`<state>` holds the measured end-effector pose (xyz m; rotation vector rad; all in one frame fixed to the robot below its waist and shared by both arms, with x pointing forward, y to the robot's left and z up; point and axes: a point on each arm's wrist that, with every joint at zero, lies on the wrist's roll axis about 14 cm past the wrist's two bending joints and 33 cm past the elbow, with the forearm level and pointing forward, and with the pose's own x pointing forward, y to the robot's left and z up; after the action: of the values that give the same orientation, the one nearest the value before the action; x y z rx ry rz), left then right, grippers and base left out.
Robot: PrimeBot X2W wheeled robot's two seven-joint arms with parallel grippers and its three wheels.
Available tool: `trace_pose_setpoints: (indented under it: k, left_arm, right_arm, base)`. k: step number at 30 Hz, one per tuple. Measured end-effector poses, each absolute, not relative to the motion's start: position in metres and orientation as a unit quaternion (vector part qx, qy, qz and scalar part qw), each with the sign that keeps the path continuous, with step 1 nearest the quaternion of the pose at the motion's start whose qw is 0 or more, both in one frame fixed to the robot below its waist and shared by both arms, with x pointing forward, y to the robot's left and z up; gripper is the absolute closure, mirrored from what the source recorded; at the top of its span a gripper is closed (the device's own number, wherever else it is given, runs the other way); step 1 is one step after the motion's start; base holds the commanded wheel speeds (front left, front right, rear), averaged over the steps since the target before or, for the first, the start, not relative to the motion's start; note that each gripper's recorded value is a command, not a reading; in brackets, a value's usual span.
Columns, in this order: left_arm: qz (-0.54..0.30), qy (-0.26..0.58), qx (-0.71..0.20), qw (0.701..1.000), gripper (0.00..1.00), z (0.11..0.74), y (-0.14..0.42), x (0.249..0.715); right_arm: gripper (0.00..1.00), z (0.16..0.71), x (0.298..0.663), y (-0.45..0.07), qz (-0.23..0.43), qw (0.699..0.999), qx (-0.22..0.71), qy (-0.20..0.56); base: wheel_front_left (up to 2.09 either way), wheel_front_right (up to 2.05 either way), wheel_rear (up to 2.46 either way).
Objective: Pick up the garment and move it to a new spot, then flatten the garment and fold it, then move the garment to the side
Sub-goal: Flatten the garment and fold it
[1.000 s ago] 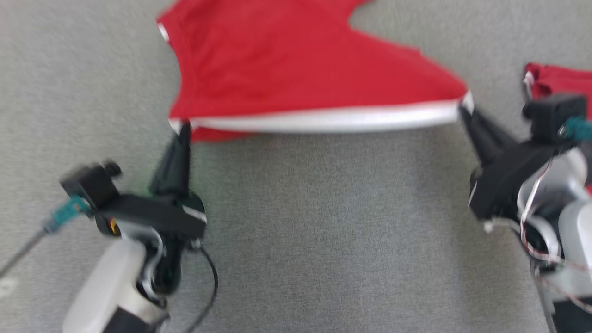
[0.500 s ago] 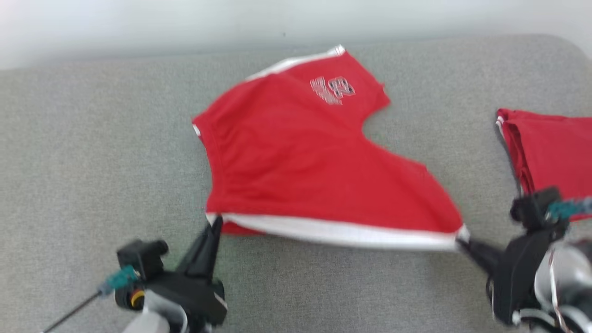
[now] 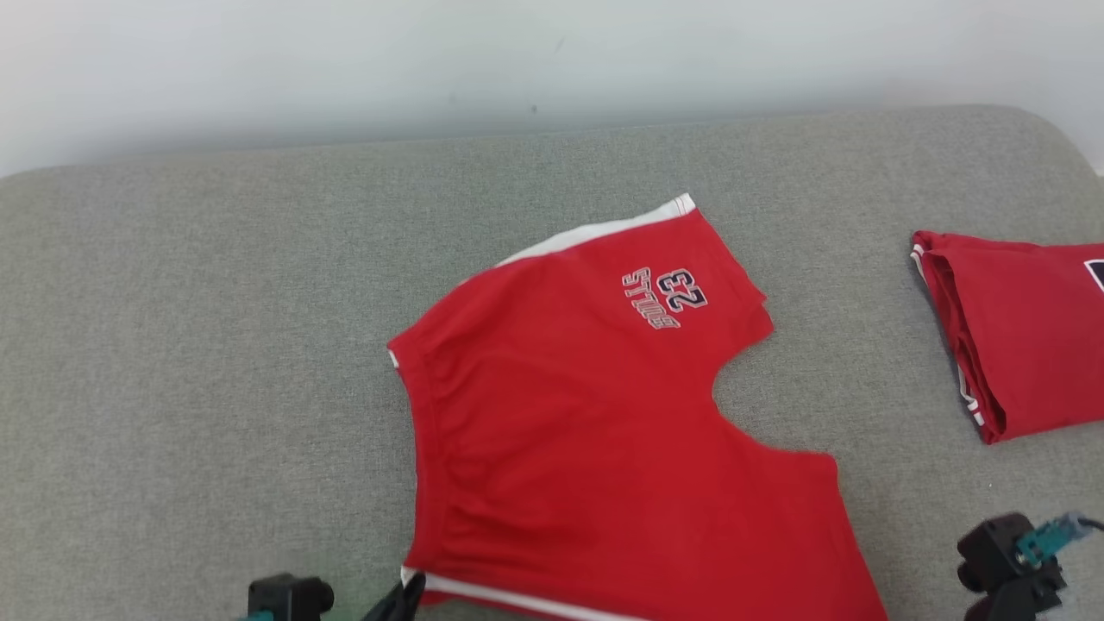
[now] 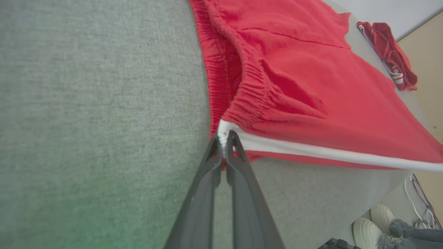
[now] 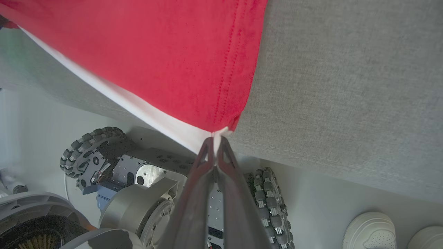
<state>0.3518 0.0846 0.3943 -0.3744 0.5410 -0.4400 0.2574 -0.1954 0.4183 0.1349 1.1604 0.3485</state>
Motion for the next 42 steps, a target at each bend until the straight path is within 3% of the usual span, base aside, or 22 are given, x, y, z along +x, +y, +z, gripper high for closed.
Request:
trace_pose_setpoints:
  k: [6, 10, 17, 26, 42]
  left_arm:
    - [-0.224, 0.311, -0.178, 0.906, 1.00, 0.386, 0.086, 0.324]
    - [-0.228, 0.306, -0.184, 0.906, 1.00, 0.396, 0.085, 0.320]
    - [-0.238, 0.236, -0.217, 0.917, 1.00, 0.432, 0.073, 0.343]
    - [-0.209, 0.176, -0.248, 0.930, 1.00, 0.454, 0.071, 0.387]
    - [-0.139, 0.126, -0.266, 0.945, 1.00, 0.460, 0.085, 0.457]
  right_arm:
    - [1.00, 0.414, 0.233, -0.198, 0.159, 0.799, 0.086, 0.574]
    - [1.00, 0.427, 0.240, -0.198, 0.158, 0.817, 0.090, 0.548]
    - [1.00, 0.460, 0.298, -0.198, 0.170, 0.880, 0.050, 0.441]
    - [1.00, 0.492, 0.394, -0.192, 0.182, 0.933, -0.026, 0.309]
    - [1.00, 0.488, 0.518, -0.167, 0.183, 0.952, -0.070, 0.235]
  base:
    - [0.00, 0.00, 0.00]
    - [0.00, 0.00, 0.00]
    - [0.00, 0.00, 0.00]
    - [0.00, 0.00, 0.00]
    - [0.00, 0.00, 0.00]
